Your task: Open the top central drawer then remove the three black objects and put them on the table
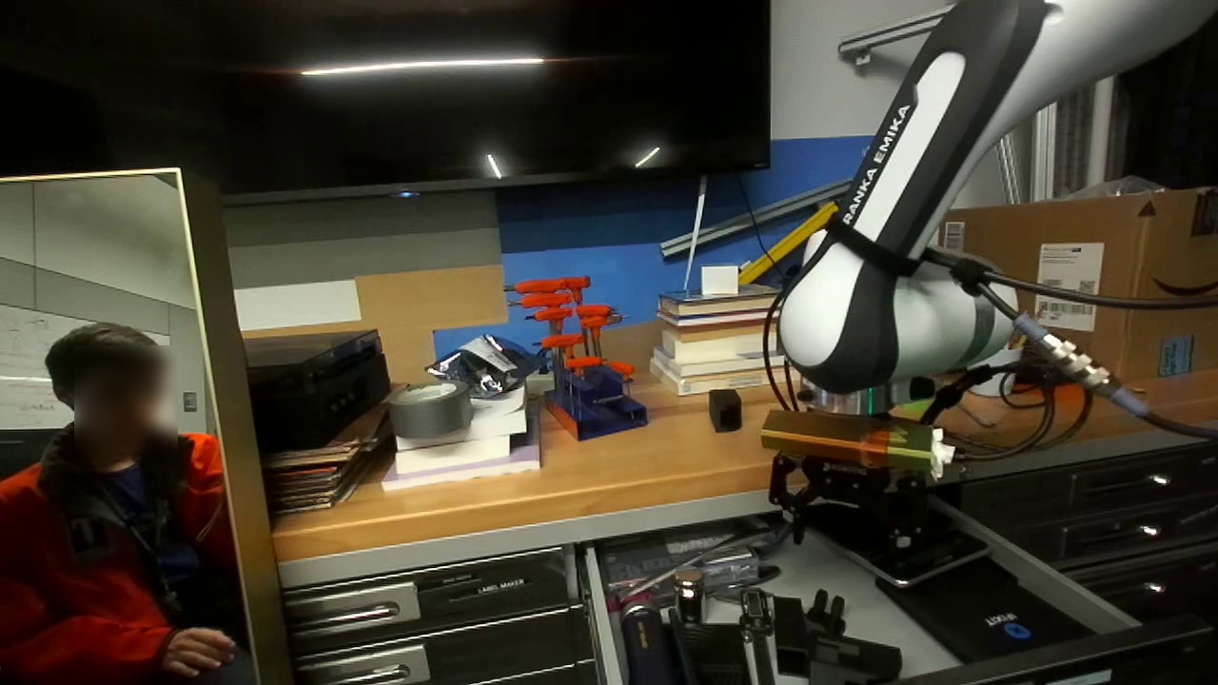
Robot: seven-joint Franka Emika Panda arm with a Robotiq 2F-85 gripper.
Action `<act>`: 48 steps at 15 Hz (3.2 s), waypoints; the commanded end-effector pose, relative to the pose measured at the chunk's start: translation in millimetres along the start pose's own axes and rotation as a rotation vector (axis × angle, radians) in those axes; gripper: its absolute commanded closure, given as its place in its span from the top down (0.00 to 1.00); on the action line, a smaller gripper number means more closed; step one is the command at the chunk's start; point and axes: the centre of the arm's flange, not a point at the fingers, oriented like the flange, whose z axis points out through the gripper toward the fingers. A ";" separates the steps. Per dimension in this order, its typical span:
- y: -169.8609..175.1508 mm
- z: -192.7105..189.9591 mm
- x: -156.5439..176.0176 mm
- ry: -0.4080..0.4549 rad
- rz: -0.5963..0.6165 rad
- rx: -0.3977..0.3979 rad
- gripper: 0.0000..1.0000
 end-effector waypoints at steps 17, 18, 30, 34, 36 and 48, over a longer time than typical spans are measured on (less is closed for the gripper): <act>-18.0 79.5 17.3 -0.024 0.129 0.069 1.00; -18.3 81.0 17.8 -0.025 0.129 0.069 1.00; -16.6 89.4 20.0 -0.022 0.130 0.068 0.23; -18.9 72.2 19.0 0.013 0.120 0.067 0.22; -22.9 53.3 19.0 0.054 0.103 0.072 0.22; -47.9 -86.5 16.1 0.341 -0.042 0.059 0.22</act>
